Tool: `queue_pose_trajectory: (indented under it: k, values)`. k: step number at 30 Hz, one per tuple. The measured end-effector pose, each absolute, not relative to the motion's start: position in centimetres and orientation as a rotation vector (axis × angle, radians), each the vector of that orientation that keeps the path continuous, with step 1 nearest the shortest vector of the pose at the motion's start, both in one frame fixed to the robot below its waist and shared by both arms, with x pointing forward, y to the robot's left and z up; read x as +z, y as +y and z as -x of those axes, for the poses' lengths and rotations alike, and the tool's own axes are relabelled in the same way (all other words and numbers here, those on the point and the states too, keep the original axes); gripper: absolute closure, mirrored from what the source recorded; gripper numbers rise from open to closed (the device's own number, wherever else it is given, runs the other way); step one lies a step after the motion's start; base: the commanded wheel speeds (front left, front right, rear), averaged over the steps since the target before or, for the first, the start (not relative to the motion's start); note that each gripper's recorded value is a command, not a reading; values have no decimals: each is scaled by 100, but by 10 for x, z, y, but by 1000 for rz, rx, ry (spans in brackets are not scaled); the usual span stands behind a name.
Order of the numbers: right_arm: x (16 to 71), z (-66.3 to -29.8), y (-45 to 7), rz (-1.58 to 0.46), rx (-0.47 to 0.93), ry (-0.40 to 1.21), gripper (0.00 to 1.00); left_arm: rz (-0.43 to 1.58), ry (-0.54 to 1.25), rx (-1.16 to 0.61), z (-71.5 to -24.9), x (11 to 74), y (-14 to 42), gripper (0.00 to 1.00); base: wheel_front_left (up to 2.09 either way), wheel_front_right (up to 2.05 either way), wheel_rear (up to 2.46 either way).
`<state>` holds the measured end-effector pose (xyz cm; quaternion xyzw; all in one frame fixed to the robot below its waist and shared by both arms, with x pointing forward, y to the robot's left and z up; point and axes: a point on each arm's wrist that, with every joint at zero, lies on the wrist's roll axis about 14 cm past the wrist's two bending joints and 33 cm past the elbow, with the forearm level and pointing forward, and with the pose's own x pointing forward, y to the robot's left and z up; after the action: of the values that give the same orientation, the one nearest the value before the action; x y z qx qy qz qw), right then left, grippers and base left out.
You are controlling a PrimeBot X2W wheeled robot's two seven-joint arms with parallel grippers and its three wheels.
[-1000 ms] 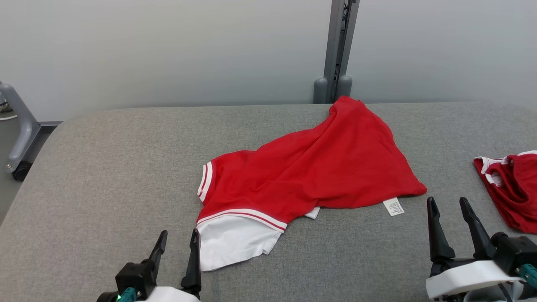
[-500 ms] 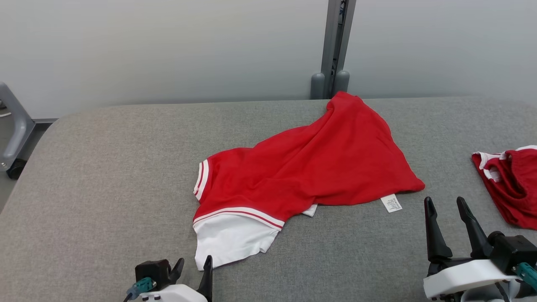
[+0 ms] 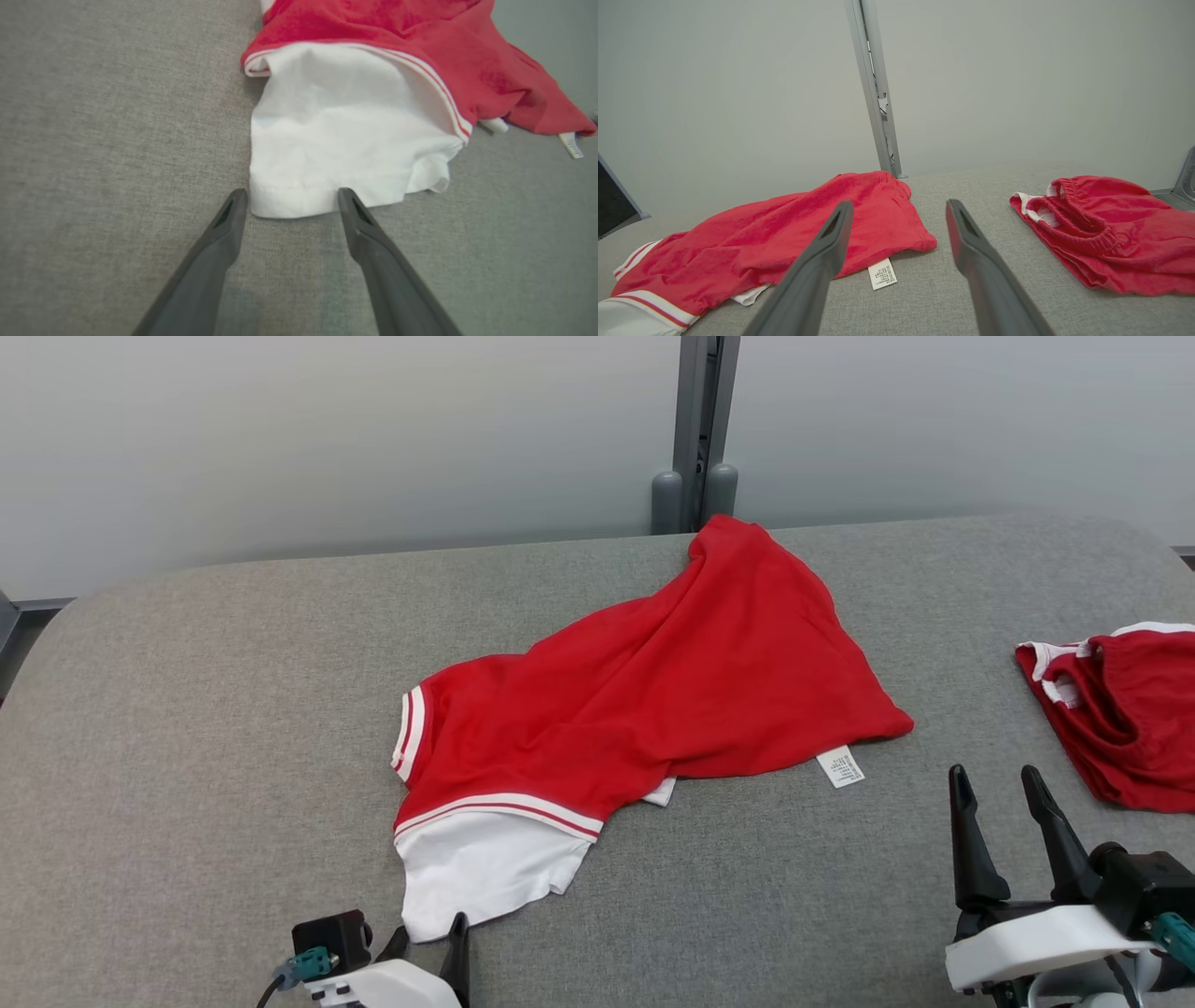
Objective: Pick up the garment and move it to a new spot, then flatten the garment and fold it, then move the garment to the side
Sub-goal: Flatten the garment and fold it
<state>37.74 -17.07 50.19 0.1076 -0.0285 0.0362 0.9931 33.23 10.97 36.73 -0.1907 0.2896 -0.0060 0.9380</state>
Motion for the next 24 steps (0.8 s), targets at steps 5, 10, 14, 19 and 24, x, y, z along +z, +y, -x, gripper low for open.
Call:
queue_pose_trajectory:
  k: [5, 10, 14, 19, 24]
  values:
    - [500, -377, -172, -215, 67, -54, 0, 422, 573, -39, -338, 371, 101, 0, 0, 0, 0]
    - [499, -377, -172, -214, 66, -52, 0, 488, 542, -31, -345, 377, 99, 16, 0, 0, 0]
    - [498, -377, -172, -212, 68, -49, 0, 523, 549, -12, -343, 373, 100, 69, 0, 0, 0]
    - [496, -377, -170, -213, 71, -42, 0, 519, 548, -14, -344, 371, 99, 100, 0, 0, 0]
    - [486, -382, -168, -217, 73, -11, 0, 515, 497, 5, -348, 377, 106, 100, 0, 0, 0]
